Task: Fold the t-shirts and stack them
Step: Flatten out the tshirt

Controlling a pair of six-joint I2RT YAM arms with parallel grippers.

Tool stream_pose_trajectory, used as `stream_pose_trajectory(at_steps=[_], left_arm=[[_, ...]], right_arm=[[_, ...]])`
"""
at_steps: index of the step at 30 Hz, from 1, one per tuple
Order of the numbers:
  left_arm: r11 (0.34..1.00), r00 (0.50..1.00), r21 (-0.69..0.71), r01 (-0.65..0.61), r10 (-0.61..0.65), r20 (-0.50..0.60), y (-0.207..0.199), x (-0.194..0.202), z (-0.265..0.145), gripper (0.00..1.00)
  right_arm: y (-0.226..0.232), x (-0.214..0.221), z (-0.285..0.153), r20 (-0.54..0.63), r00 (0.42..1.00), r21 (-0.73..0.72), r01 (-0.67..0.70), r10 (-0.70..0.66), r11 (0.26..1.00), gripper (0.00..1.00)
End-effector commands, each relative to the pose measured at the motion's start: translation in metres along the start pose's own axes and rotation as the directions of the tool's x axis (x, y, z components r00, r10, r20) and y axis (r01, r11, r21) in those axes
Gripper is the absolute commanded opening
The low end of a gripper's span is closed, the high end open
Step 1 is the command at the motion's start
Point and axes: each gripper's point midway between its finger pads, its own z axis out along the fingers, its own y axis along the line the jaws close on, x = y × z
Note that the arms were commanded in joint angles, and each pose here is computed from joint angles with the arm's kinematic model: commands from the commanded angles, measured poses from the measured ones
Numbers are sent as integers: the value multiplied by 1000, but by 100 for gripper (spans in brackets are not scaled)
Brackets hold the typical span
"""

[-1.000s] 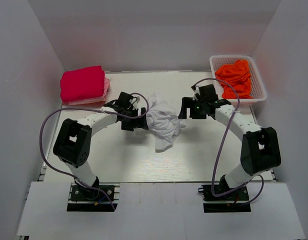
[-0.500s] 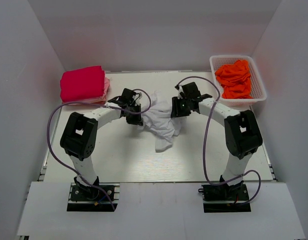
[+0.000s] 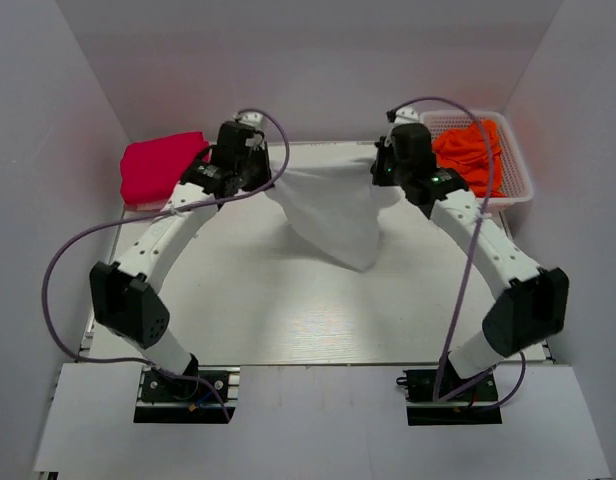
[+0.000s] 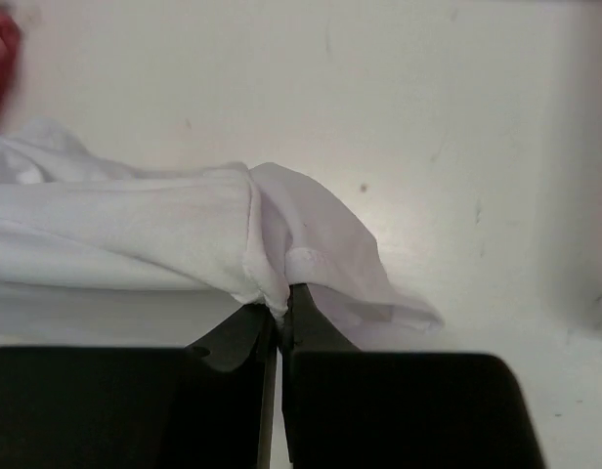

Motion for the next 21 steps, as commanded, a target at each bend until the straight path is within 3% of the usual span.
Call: stream_pose_trajectory(at_steps=[1,5,8,14,18,21], left_arm=[[1000,975,-27,2,4,221,-5,-67,-75,0],[990,946,129,-56,11,325,-35,-89,-128,0],[948,877,279,-154,1,480,-64,-108,-196,0],[928,798,318,-196,-38,601,-69,-117,-262,0],[946,800,295,-136,-70,596,-59,-115,-263,0],[971,843,237,-13,-116,524,-40,-107,-231,0]], right_arm=[[-18,-87,-66,271,962,103,-13,-16,995,0],[-11,-134,-140,449,892,61,30,-54,998,0],[7,-156,-206,575,813,-33,133,-90,991,0],[27,-158,-291,717,692,-141,262,-84,955,0],[36,-141,-296,703,709,-212,280,-53,936,0],[36,-115,-265,624,781,-250,237,-31,939,0]])
